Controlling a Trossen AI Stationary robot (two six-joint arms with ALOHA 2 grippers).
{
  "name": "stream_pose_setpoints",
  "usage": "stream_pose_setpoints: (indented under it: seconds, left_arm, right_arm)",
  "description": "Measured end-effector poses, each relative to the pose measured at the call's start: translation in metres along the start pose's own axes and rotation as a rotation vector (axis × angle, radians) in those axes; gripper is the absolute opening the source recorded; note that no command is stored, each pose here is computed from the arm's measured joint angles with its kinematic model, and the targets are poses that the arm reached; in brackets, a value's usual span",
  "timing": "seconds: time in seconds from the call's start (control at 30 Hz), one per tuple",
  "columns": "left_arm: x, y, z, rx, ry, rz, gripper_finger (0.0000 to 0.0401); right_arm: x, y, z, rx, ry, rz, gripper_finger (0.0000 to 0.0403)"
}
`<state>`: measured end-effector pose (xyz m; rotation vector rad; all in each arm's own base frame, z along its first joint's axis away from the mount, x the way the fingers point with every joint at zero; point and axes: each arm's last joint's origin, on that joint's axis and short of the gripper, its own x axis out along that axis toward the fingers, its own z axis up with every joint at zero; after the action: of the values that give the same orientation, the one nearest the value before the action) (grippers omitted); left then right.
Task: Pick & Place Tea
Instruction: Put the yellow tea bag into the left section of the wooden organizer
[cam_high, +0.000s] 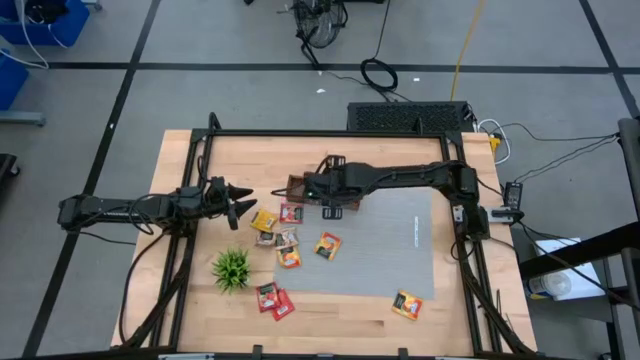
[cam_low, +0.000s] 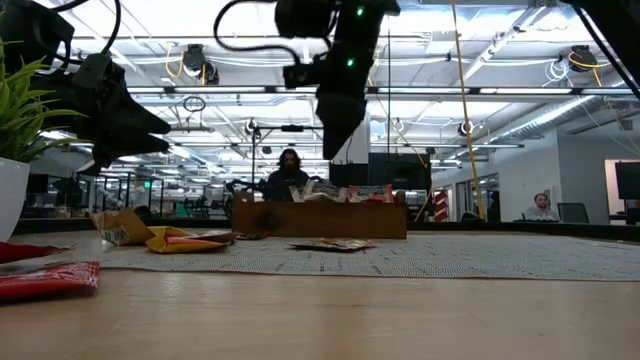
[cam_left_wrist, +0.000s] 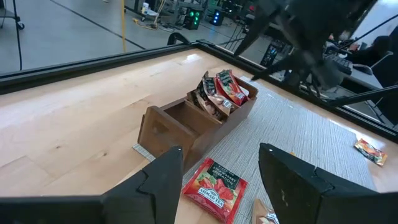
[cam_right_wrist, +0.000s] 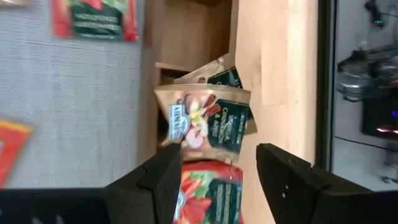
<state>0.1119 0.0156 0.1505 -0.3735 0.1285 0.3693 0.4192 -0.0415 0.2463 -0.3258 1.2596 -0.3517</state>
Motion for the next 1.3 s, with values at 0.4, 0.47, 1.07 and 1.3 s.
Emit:
stream_pose_setpoints:
  seconds: [0.4, 0.47, 1.07, 1.3]
  left_arm:
    - [0.0, 0.0, 0.0, 0.0, 0.0, 0.0, 0.0212]
    - [0.0, 0.0, 0.0, 0.0, 0.0, 0.0, 0.0212]
    - [0.0, 0.0, 0.0, 0.0, 0.0, 0.0, 0.0212]
    - [0.0, 0.0, 0.0, 0.0, -0.001, 0.0, 0.0212]
  right_arm:
    - [-0.072, -0.019, -0.026, 0.187, -0.026, 0.196, 0.0189]
    - [-0.083, -0.019, -0.032, 0.208, -0.016, 0.203, 0.0188]
    - [-0.154, 0.029, -0.068, 0.285, 0.11, 0.406, 0.0216]
    - [-0.175, 0.04, -0.074, 0.231, 0.124, 0.459, 0.0218]
